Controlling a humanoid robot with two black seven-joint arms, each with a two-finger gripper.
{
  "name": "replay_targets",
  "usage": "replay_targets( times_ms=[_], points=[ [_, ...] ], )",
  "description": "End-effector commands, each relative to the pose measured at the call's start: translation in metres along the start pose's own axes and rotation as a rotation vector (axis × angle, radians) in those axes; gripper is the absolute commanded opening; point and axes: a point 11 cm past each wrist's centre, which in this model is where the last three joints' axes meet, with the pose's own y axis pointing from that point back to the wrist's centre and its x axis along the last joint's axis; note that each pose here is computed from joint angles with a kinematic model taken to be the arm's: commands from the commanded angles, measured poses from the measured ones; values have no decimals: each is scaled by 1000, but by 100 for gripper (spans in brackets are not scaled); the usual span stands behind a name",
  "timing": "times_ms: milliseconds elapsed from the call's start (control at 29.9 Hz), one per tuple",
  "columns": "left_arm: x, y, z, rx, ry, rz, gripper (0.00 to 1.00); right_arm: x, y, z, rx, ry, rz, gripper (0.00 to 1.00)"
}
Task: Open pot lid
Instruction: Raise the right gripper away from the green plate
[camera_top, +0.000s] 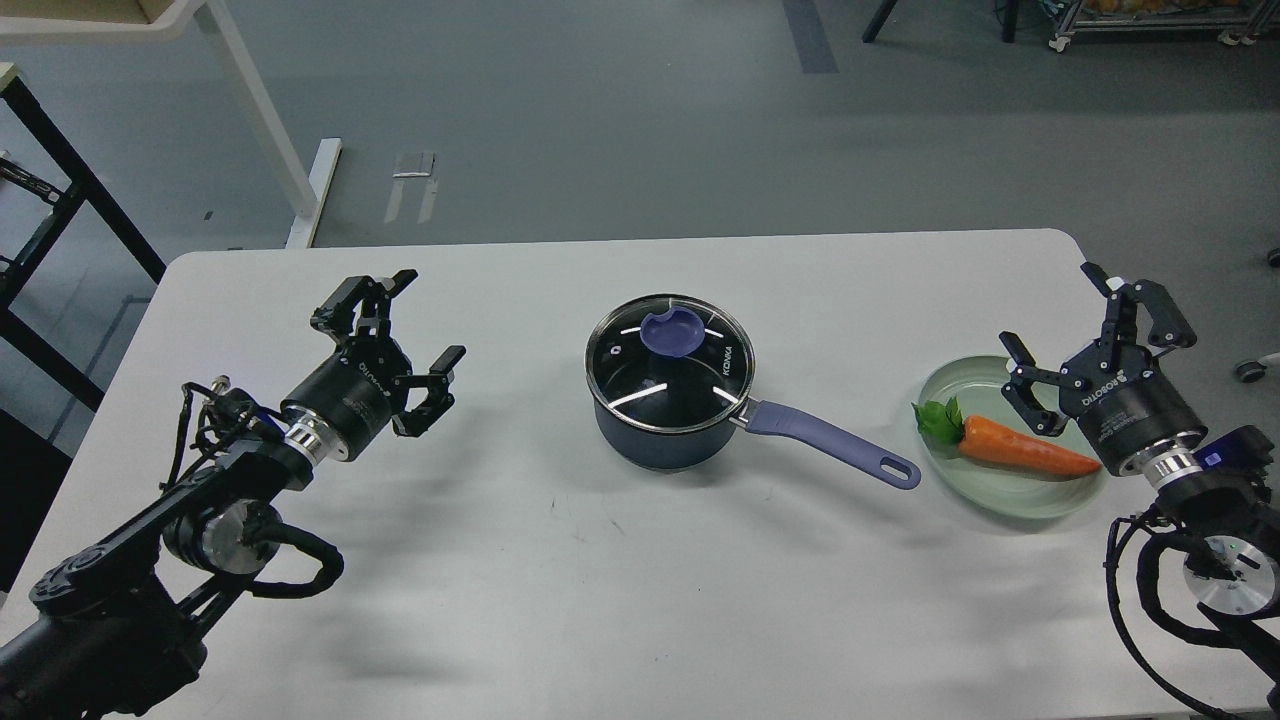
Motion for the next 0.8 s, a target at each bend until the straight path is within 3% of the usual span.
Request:
replay_targets(
  times_ms=[0, 134, 268, 502, 770],
  points=[
    [3, 0, 10, -55, 5, 10, 99, 1, 2, -2, -5, 8, -3, 100],
    [4, 1, 13, -71, -2, 16, 99, 3, 3, -13, -6, 50, -11, 100],
    [8, 2, 16, -71, -15, 24, 99, -9, 0, -54, -12, 221, -104, 100],
    [20, 11, 26, -61, -65, 27, 99, -66, -15, -120, -33, 717, -381, 100],
    [32, 18, 51, -88, -127, 32, 99, -127, -29, -126, -41, 1208, -662, 100]
  ],
)
